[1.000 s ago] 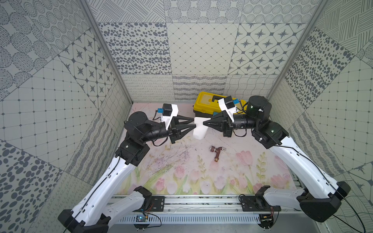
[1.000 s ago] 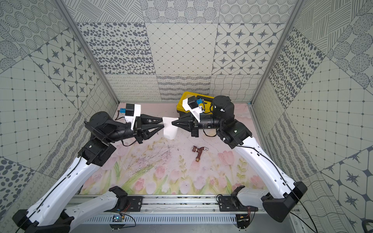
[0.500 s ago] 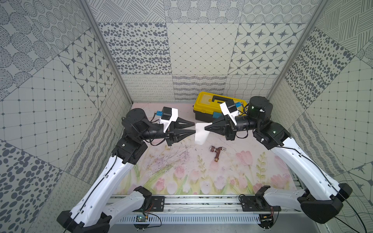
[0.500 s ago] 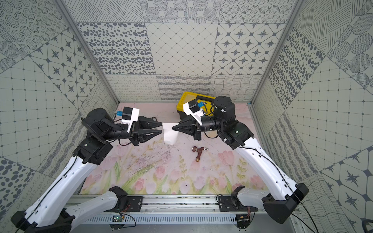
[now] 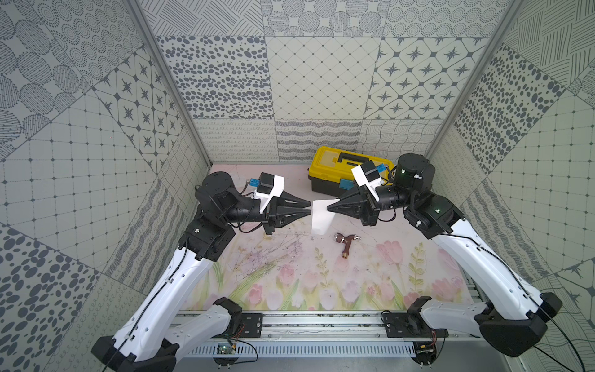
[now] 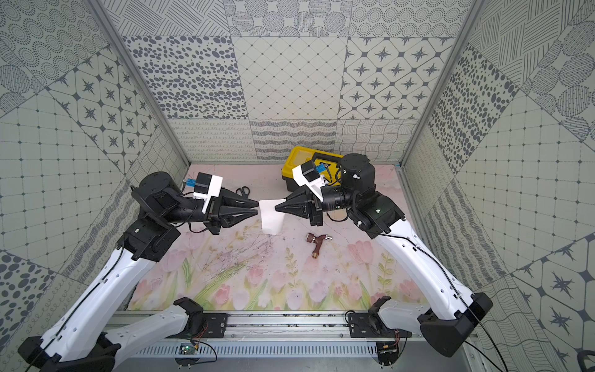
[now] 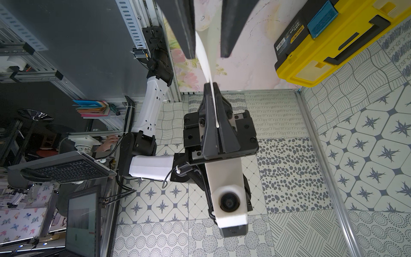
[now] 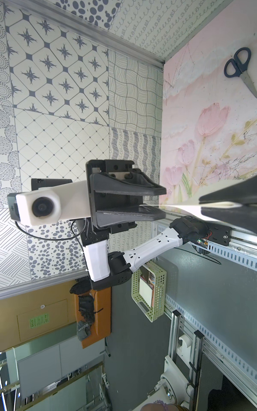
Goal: Fold the square paper along the opposite sides
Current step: Fold the paper.
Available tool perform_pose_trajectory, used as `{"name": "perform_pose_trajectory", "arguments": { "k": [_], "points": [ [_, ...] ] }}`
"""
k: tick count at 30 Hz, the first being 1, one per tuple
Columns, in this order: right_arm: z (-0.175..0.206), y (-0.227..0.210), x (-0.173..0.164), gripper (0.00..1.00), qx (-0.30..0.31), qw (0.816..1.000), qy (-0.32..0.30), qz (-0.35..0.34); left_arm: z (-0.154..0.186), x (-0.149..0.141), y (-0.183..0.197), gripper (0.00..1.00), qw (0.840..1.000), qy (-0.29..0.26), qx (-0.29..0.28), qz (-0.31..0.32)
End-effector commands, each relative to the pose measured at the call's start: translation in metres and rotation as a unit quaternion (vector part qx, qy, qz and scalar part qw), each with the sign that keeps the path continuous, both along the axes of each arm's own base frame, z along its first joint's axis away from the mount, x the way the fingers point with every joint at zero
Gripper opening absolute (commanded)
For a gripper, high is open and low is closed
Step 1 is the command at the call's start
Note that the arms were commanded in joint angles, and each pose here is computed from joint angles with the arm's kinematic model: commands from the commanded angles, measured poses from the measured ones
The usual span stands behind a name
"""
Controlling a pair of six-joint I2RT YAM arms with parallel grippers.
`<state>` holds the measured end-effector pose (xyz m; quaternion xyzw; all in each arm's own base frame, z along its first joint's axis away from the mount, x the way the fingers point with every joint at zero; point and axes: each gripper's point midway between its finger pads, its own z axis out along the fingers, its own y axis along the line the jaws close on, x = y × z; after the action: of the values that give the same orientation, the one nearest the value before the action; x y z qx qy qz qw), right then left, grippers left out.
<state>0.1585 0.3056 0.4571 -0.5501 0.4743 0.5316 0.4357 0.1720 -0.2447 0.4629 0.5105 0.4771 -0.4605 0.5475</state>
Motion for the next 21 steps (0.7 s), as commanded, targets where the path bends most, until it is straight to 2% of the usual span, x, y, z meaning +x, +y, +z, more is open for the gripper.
{"name": "perform_pose_trajectory", "arguments": {
  "k": [1,21],
  "points": [
    [0.0141,-0.0026,-0.0069,0.05,0.015,1.000,-0.020,0.014,0.0082,-0.0065,0.0010,0.25,1.000,-0.019,-0.007,-0.019],
    [0.0052,0.0067,-0.0011,0.05,0.003,1.000,0.000,0.022,0.0102,-0.0013,-0.0016,0.23,1.000,-0.011,-0.012,-0.019]
  ]
}}
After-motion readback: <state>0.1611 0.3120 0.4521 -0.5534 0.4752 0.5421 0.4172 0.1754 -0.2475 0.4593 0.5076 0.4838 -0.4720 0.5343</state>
